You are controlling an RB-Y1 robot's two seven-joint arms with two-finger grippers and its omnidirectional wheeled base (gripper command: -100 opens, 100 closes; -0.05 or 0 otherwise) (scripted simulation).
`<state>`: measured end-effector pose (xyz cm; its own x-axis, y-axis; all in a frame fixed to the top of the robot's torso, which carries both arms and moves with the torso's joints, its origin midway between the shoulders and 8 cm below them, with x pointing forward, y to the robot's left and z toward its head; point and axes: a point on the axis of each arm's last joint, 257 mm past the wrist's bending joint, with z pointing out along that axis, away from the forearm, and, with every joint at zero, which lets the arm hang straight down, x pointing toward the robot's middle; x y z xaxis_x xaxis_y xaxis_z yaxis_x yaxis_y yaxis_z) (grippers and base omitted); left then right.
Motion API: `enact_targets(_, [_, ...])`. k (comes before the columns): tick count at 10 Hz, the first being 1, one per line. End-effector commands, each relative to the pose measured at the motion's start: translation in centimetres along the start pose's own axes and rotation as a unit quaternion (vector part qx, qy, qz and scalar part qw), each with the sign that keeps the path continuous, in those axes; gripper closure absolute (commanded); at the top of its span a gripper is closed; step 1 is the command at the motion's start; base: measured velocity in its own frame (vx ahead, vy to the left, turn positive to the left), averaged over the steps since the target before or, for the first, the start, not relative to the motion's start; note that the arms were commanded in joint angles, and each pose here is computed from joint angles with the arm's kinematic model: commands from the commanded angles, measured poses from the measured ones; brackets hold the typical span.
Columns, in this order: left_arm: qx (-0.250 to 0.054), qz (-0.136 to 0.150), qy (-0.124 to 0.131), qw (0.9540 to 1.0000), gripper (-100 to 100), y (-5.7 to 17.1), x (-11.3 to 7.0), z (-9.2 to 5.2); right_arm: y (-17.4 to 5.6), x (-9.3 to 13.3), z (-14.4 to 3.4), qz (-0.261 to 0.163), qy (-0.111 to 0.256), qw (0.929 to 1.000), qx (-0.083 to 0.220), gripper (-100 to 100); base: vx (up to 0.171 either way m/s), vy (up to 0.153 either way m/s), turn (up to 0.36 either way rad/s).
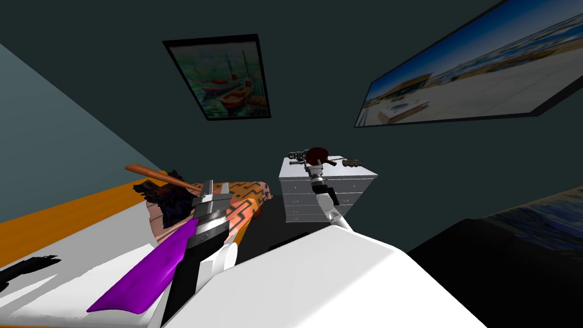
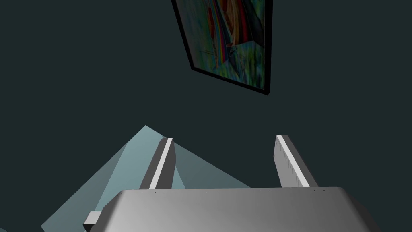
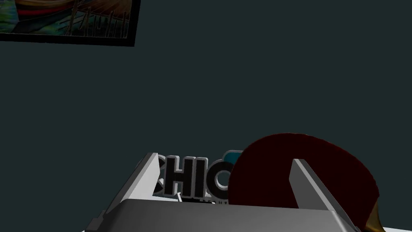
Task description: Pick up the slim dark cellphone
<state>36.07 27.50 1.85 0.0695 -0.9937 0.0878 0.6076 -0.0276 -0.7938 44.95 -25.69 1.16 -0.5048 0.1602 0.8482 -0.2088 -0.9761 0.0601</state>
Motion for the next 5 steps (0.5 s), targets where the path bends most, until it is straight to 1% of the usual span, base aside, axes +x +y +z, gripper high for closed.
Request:
enact_targets(1, [0.0,0.0,0.0,1.0,0,0.0,0.0,0.0,0.01,-0.37,0.1,0.025,-0.008,0.9996,-0.001,-100,-0.004,0.017,0.0])
enact_targets(2, [0.0,0.0,0.0,1.0,0,0.0,0.0,0.0,0.05,-0.56,0.1,0.035,-0.011,0.9993,-0.002,-100,0.0,0.0,0.0])
enact_targets(3, [0.0,0.0,0.0,1.0,0,0.0,0.0,0.0,-0.85,-0.49,0.67,0.069,-0.011,0.9976,0.004,-100,-0.004,0.023,-0.038])
enact_targets(5, [0.0,0.0,0.0,1.0,0,0.0,0.0,0.0,-0.77,-1.06,0.66,0.097,-0.022,0.9951,0.001,-100,-0.004,0.02,-0.008])
